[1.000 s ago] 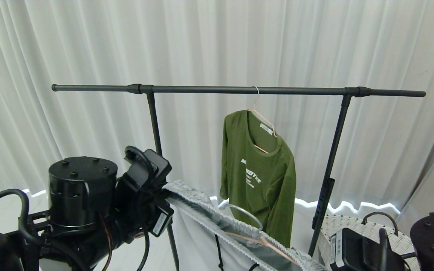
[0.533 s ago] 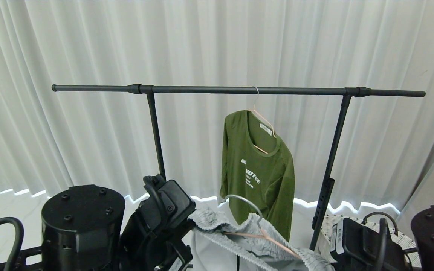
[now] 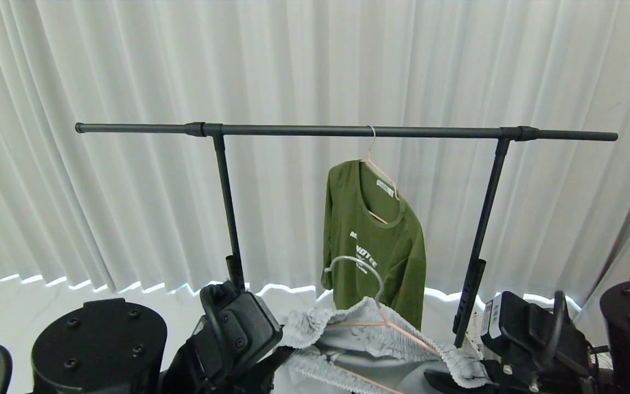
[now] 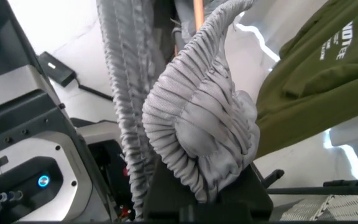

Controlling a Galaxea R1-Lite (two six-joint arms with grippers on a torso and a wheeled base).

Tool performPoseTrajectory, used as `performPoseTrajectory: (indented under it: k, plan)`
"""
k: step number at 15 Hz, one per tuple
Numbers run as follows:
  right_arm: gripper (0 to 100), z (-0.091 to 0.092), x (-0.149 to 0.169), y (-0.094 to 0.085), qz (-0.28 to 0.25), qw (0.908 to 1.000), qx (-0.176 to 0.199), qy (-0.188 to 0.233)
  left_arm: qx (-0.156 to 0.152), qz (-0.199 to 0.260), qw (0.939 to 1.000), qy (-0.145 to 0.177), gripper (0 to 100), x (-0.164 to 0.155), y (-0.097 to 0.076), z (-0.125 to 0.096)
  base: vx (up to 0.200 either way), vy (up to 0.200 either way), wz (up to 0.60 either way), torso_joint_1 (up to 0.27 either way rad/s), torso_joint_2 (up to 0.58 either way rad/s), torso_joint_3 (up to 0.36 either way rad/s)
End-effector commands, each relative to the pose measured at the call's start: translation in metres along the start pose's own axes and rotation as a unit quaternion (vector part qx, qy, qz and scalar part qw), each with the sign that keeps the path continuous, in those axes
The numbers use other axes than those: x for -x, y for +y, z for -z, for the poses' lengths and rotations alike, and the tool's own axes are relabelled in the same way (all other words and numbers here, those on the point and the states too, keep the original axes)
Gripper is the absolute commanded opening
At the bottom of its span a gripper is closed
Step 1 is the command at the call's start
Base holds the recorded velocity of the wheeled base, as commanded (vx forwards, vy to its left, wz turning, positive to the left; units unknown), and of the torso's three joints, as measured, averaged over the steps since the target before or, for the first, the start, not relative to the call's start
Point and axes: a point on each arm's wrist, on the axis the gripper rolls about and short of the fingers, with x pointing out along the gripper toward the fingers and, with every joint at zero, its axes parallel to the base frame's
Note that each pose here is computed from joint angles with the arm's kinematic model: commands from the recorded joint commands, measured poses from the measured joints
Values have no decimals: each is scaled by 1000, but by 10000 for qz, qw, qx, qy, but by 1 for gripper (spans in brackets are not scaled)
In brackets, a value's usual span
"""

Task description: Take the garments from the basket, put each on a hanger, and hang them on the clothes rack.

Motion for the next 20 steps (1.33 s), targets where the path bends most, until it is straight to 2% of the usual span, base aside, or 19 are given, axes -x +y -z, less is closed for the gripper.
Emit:
performPoseTrajectory:
  k: [1, 3, 7, 10, 12, 14, 16, 18, 20]
  plan:
    - [0, -3, 1, -2, 40, 10000, -27, -67, 7, 31, 10000, -75, 100, 3, 0, -1, 0, 0, 0, 0, 0, 0]
    - [0, -9, 3, -7, 184, 9993, -90, -323, 10, 90, 9999, -117, 100, 11, 0, 3, 0, 0, 0, 0, 0, 0]
    - [0, -7, 15, -22, 562, 9970, -267, -452, 10, 128, 9998, -176, 100, 26, 0, 13, 0, 0, 0, 0, 0, 0]
    - [0, 7, 24, -38, 1020, 9930, -521, -272, 50, 64, 9997, -240, 100, 30, 2, 13, 0, 0, 0, 0, 0, 0]
    - [0, 16, 34, -42, 1289, 9895, -654, -99, 136, -152, 9996, -198, 100, 31, 9, 15, 0, 0, 0, 0, 0, 0]
    - [0, 33, 55, -45, 1596, 9829, -890, 227, 320, -642, 9974, 105, 100, 32, 26, 29, 0, 0, 0, 0, 0, 0]
    - [0, 49, 82, -44, 1990, 9711, -1213, 516, 507, -1043, 9923, 437, 100, 34, 39, 44, 0, 0, 0, 0, 0, 0]
    - [0, 58, 96, -42, 2230, 9627, -1402, 611, 529, -1122, 9907, 556, 100, 34, 41, 50, 0, 0, 0, 0, 0, 0]
    - [0, 69, 115, -36, 2579, 9497, -1646, 663, 498, -1093, 9904, 682, 100, 36, 38, 57, 0, 0, 0, 0, 0, 0]
